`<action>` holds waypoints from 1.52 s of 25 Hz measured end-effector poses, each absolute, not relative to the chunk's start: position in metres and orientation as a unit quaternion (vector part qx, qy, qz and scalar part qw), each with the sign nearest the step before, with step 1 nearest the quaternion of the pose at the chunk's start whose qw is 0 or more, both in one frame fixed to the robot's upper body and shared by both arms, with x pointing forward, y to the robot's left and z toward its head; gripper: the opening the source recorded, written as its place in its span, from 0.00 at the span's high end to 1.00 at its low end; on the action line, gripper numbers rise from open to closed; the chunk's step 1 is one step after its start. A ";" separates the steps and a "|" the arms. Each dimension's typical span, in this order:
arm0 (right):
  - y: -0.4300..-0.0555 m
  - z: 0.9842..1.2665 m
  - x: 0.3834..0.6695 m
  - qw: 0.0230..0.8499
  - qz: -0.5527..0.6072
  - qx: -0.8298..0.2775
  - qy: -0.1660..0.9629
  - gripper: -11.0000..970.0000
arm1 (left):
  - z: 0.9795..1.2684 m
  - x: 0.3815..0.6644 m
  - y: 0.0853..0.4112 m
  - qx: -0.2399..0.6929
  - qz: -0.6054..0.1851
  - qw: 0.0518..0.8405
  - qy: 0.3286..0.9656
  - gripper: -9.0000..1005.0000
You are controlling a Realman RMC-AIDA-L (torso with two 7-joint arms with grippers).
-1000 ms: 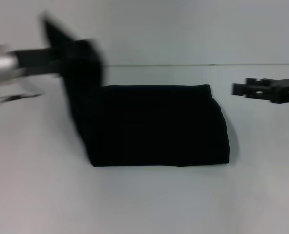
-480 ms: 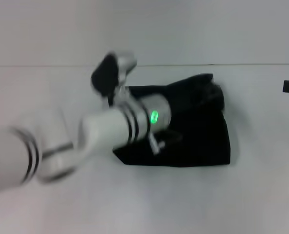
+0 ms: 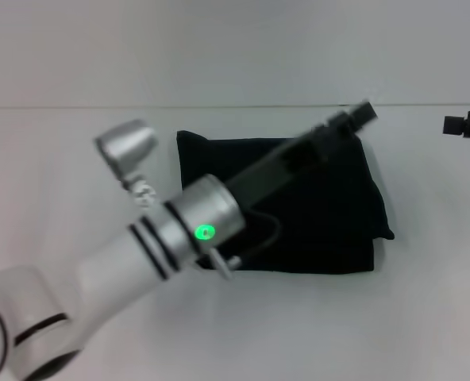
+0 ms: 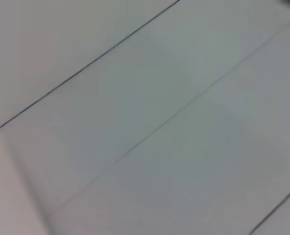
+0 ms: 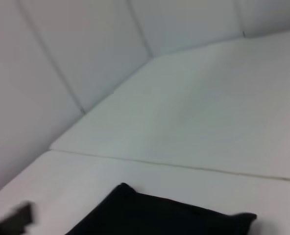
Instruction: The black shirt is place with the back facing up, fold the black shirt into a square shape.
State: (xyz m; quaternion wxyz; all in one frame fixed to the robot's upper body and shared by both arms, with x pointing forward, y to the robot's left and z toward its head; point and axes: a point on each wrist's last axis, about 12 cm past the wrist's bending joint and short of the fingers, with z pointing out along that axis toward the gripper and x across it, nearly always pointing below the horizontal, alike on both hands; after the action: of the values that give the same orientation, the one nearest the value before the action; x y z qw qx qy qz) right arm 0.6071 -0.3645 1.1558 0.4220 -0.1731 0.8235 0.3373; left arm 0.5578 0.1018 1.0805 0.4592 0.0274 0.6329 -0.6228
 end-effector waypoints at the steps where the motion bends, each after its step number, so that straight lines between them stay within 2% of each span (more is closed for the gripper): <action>1: -0.363 1.155 0.610 0.414 0.336 -0.163 0.830 0.12 | 1.081 0.558 0.109 0.026 -0.625 0.464 0.628 0.61; 7: -0.348 1.155 0.624 0.355 0.333 -0.123 0.864 0.12 | 1.080 0.567 0.191 0.017 -0.587 0.498 0.638 0.37; 12: -0.336 1.141 0.622 0.316 0.355 -0.097 0.874 0.12 | 1.085 0.564 0.237 0.057 -0.553 0.502 0.662 0.19; 17: -0.332 1.130 0.617 0.301 0.366 -0.081 0.877 0.12 | 1.086 0.558 0.259 0.117 -0.515 0.491 0.693 0.19; 25: -0.334 1.122 0.615 0.296 0.365 -0.057 0.881 0.12 | 1.079 0.551 0.271 0.191 -0.462 0.443 0.744 0.20; 38: -0.324 1.115 0.617 0.279 0.356 -0.060 0.890 0.13 | 1.067 0.543 0.280 0.222 -0.419 0.420 0.774 0.21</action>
State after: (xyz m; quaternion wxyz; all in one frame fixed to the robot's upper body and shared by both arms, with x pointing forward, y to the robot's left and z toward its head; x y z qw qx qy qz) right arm 0.6169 -0.3243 1.1152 0.2787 -0.0596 0.8899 0.3561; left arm 0.5425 0.2797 1.0671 0.4199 0.2222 0.7740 -0.4186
